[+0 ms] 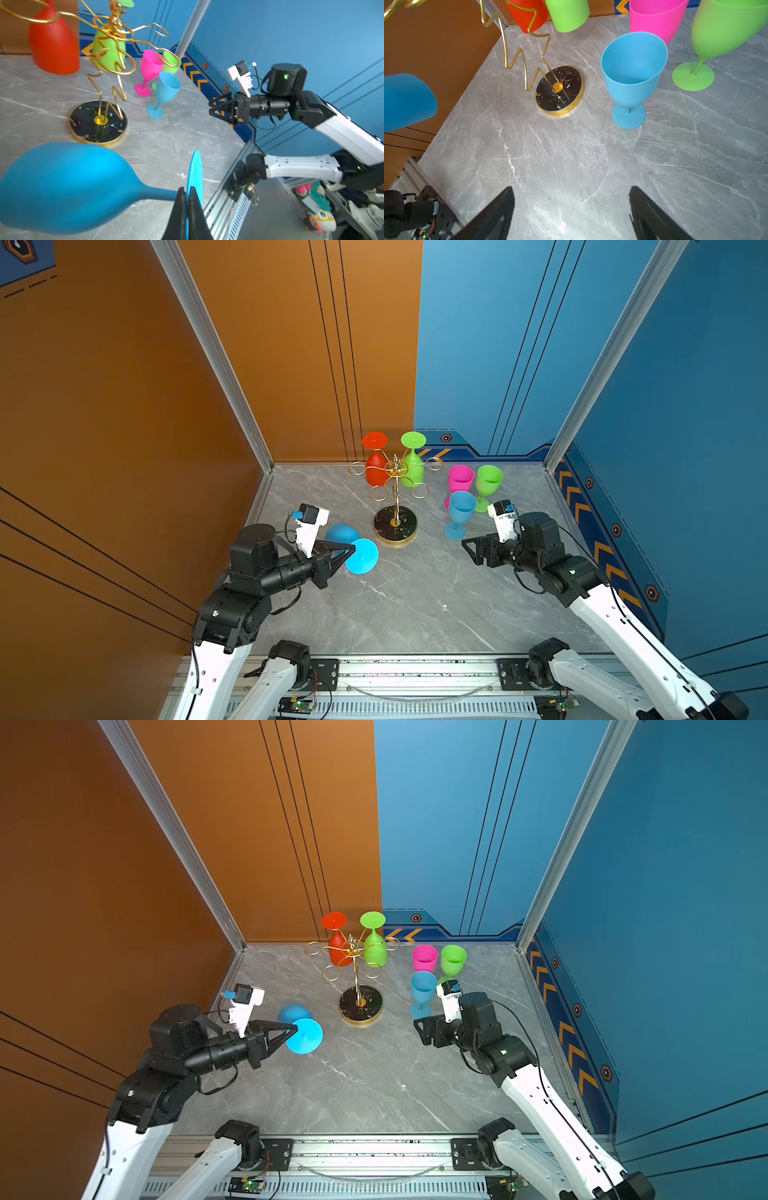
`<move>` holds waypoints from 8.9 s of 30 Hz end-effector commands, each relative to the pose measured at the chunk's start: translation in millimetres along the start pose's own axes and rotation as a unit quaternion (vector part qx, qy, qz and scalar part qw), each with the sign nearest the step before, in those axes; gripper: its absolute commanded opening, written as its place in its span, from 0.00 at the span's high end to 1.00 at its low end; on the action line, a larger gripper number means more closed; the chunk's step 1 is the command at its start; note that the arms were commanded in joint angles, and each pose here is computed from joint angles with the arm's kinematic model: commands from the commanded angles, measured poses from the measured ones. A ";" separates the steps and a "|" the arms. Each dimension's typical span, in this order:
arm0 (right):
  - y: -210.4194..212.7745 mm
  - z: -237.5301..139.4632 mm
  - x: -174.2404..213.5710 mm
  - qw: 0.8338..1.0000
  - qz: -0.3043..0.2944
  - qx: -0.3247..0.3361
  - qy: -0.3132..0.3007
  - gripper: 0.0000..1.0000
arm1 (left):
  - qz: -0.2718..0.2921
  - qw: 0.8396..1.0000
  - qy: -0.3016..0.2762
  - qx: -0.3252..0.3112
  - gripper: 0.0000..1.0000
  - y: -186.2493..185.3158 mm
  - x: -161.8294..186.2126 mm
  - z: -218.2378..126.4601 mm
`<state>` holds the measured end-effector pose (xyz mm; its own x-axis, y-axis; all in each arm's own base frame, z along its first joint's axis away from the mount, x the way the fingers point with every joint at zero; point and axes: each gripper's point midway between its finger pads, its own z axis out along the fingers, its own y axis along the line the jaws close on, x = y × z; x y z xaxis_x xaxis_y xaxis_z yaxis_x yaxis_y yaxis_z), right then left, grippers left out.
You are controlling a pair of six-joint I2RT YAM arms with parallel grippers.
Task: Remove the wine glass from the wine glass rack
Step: 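Pull the blue glass off the rack toward the robot with the left gripper, then grasp the blue glass bowl with the right gripper while the left holds the foot, then open the left gripper off the foot while the right carries the glass away, then set the blue glass upright beside the other blue glass with the right gripper, then open the right gripper and raise it away from the glasses, then reach the right gripper to the foot of the green glass on the rack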
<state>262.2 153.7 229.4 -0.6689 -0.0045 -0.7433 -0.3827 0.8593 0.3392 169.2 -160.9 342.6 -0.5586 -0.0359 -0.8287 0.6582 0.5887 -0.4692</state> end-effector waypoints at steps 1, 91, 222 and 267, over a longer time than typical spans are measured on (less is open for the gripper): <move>6.0 -5.9 -1.9 1.000 0.006 -0.006 0.006 0.12 | 0.053 0.998 0.013 0.018 1.00 -11.7 11.3 1.7; 133.8 21.2 -14.8 0.958 0.046 -0.226 0.173 0.96 | 0.866 0.473 0.081 -0.140 1.00 -6.0 139.4 90.1; -76.9 39.3 -212.5 0.991 0.103 0.053 -0.069 0.24 | 0.125 0.930 -0.040 -0.344 0.02 118.7 44.4 13.9; 28.5 184.2 -265.8 0.935 0.228 -0.269 -0.051 0.59 | 0.026 0.937 -0.077 -0.341 0.02 151.8 36.4 0.4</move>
<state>548.4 266.9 333.1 -0.7680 0.3923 -0.5062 -0.3572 0.3936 0.8470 249.0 -72.6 239.9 -0.4291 -0.0629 -0.9011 0.1723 0.9736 -0.1500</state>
